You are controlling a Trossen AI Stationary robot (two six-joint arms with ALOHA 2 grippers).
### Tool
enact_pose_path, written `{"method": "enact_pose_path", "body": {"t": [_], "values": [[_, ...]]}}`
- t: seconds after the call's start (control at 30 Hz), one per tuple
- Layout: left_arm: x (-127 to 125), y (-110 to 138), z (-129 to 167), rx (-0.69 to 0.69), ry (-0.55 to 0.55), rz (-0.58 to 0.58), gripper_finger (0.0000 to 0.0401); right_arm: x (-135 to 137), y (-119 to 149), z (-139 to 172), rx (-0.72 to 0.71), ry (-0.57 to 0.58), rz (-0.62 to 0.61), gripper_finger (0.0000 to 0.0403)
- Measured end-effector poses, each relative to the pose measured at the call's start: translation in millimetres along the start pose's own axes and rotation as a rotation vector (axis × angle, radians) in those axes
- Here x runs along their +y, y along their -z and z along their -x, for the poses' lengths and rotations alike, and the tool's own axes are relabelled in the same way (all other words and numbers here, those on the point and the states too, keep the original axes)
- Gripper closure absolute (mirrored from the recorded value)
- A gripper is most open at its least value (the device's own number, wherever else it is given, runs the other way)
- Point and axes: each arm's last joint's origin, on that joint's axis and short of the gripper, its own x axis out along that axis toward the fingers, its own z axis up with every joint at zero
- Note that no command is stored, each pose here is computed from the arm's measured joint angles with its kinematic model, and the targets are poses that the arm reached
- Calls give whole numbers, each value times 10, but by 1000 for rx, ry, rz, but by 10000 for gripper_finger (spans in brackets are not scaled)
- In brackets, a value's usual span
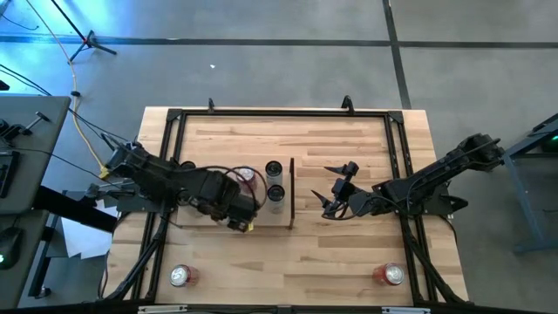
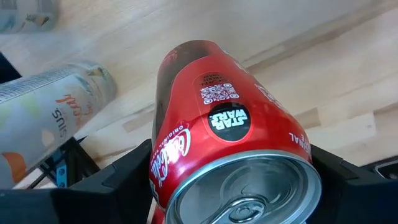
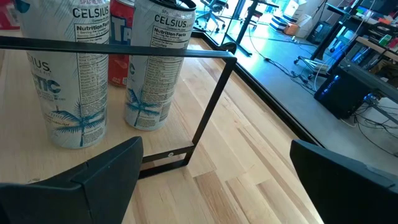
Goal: Place canned beverage on shelf
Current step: Put the right red white soda can on the shelf
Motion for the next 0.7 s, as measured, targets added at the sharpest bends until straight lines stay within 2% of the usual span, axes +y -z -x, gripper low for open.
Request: {"method": "enact_pose_path", "body": {"t": [0.33, 0.57, 0.7], "values": [[21, -159, -19, -12, -6, -29, 125, 0, 0, 0, 0, 0, 0, 9], [20, -154, -20, -20, -7, -46, 125, 1, 0, 1, 0, 0, 0, 9], [59, -54, 24, -23, -4, -74, 125, 0, 0, 0, 0, 0, 0, 9]]}}
